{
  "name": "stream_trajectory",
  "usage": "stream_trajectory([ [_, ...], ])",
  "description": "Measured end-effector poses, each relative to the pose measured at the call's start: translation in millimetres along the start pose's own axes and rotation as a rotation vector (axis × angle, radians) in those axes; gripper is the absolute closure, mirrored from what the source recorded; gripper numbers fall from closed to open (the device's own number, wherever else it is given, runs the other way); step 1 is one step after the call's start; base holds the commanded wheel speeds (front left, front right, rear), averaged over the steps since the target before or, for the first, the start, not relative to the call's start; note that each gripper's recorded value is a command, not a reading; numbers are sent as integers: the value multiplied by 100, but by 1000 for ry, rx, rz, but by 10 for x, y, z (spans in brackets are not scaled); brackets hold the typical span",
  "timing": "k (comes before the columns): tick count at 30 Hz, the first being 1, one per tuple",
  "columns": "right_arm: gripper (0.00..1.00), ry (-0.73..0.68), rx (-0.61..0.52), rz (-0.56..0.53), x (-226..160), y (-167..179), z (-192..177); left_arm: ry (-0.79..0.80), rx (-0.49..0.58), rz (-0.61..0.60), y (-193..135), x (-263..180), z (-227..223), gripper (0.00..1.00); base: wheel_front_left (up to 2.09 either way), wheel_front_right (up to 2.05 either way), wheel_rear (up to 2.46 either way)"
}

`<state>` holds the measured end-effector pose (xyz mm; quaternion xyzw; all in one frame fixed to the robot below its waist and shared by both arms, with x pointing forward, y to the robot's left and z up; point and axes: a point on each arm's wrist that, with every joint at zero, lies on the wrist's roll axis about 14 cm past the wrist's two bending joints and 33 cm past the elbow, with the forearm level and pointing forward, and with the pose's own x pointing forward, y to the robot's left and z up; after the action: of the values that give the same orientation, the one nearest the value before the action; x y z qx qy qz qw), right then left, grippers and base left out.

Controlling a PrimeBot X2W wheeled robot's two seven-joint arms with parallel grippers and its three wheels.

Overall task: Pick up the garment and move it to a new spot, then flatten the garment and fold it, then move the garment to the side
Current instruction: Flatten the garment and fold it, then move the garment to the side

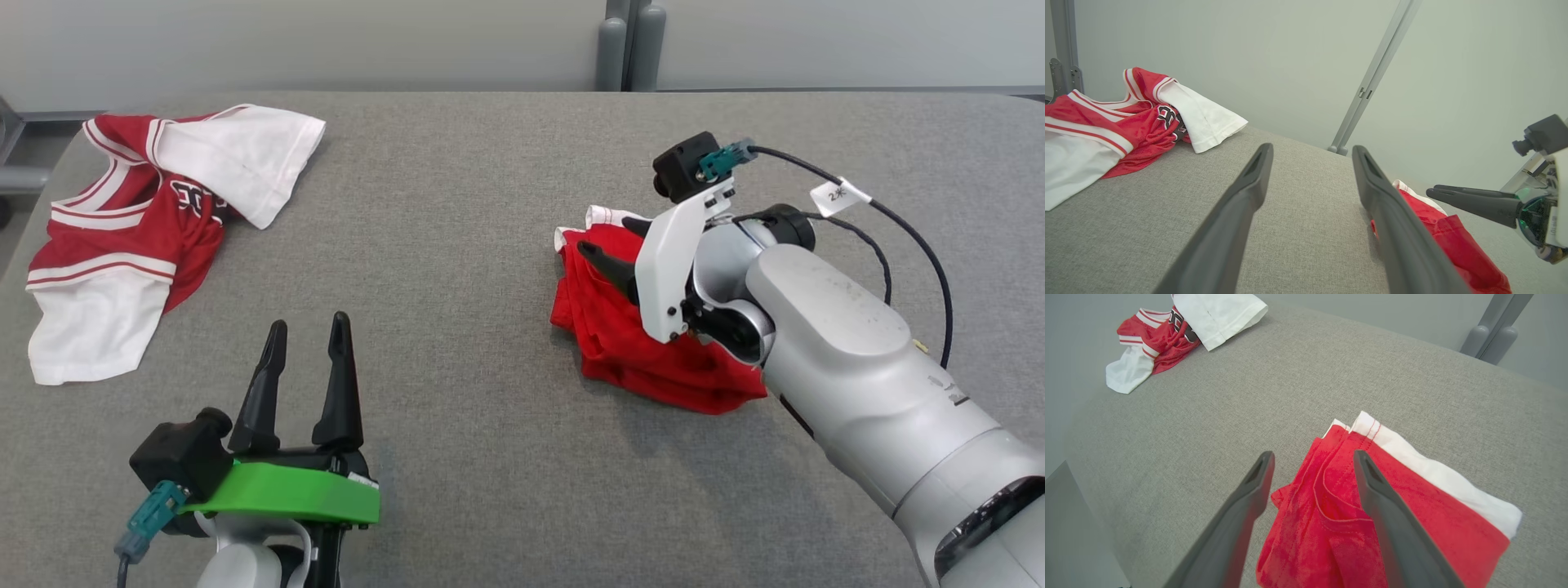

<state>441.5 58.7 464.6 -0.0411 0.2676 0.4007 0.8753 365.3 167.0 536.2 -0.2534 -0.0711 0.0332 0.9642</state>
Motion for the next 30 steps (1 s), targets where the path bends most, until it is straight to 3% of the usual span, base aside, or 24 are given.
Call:
stream_trajectory([
  [6, 0, -130, 5, -74, -198, -268, 346, -1, 10, -33, -102, 7, -6, 0, 0, 0, 0],
  [12, 0, -169, 69, -207, -495, -814, 288, 15, 9, -54, -168, -7, -62, 0, 0, 0, 0],
  [17, 0, -132, 151, -263, -582, -1052, -55, 27, 14, -65, -199, 21, -110, 0, 0, 0, 0],
  [24, 0, -51, 291, -278, -535, -1094, -656, 51, 18, -65, -196, 66, -205, 0, 0, 0, 0],
  [30, 0, -24, 360, -285, -457, -1143, -896, 88, 24, -57, -166, 93, -336, 0, 0, 0, 0],
])
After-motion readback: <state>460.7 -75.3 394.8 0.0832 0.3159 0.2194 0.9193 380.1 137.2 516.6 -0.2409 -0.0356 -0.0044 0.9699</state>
